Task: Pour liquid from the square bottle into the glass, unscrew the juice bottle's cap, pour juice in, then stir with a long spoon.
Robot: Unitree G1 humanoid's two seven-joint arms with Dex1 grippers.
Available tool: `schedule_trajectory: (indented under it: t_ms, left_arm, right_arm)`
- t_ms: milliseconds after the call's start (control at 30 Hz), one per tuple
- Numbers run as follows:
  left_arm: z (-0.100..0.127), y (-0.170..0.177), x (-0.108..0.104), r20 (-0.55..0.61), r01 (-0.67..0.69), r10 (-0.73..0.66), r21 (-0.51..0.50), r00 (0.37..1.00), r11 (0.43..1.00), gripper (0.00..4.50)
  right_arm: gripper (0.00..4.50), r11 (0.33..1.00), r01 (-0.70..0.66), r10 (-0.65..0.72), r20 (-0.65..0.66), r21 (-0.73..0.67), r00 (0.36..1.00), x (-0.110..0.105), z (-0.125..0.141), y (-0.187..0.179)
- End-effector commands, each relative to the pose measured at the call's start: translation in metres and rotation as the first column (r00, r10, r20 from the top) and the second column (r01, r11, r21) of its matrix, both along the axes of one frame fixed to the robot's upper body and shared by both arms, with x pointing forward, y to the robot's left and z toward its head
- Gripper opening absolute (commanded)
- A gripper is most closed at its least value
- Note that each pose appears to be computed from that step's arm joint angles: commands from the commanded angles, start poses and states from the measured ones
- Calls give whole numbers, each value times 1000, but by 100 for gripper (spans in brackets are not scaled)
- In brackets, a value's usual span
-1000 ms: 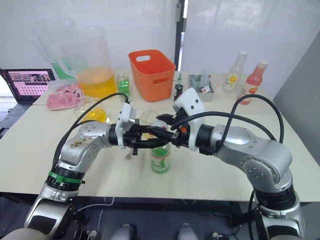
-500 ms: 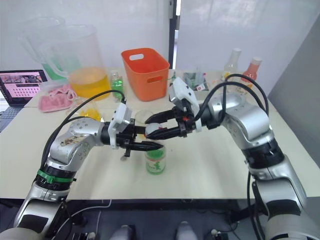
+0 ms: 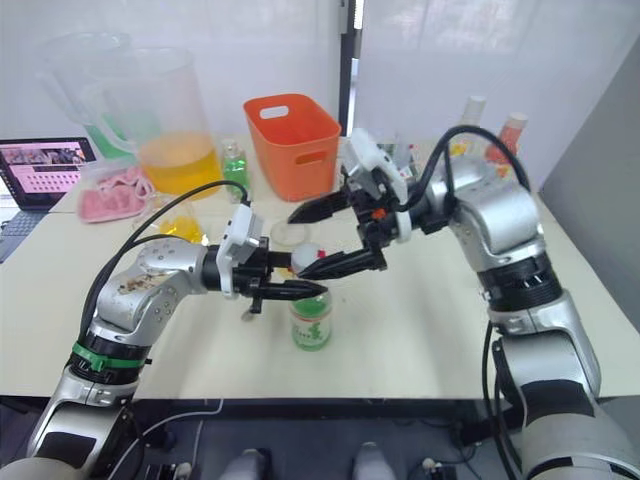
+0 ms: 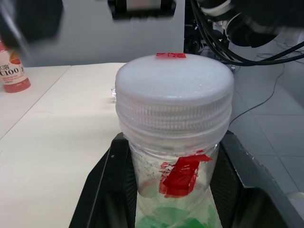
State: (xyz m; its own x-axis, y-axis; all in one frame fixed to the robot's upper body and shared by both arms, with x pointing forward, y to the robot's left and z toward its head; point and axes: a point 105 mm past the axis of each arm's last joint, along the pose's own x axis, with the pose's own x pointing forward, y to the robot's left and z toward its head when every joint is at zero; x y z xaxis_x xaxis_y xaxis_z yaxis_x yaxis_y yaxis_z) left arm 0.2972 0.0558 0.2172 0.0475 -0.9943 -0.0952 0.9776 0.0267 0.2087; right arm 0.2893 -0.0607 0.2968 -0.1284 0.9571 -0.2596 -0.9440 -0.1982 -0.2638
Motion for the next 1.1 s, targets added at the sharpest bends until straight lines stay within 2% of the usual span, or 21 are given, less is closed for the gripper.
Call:
schedule_trajectory:
  t_ms: [33, 133, 200, 467, 633, 800, 867, 967, 1100]
  left_arm:
    - [7, -1, -1, 20, 6, -5, -21, 1000, 1000, 150]
    - [8, -3, 4, 7, -24, 25, -53, 1000, 998, 150]
    - [6, -5, 6, -9, -42, 42, -73, 999, 996, 150]
    - [-4, -9, 4, -41, -35, 33, -61, 999, 998, 149]
    - [-3, -15, 4, -40, -3, 1, -61, 999, 998, 149]
    - [-4, -16, 4, -40, 8, -10, -54, 999, 998, 149]
    - [-5, -17, 2, -38, 18, -19, -46, 999, 999, 149]
    - [-6, -17, 1, -34, 23, -24, -35, 999, 999, 149]
    - [-6, -17, 1, -30, 20, -21, -34, 999, 999, 149]
  right_arm:
    - [450, 994, 92, -94, 25, 59, 995, -8, 12, -10]
    - [450, 947, 296, -297, -14, 121, 955, -1, 4, -14]
    - [450, 910, 387, -381, -70, 148, 922, -5, -5, -14]
    - [450, 829, 529, -507, -158, 182, 848, -30, -27, -5]
    - [450, 760, 626, -611, -134, 177, 780, -22, -30, -6]
    - [450, 740, 645, -629, -145, 191, 764, -21, -30, -4]
    - [398, 737, 647, -630, -150, 193, 762, -22, -31, -4]
    - [297, 741, 642, -621, -163, 199, 767, -23, -33, -4]
    - [171, 777, 600, -576, -168, 189, 800, -27, -36, -2]
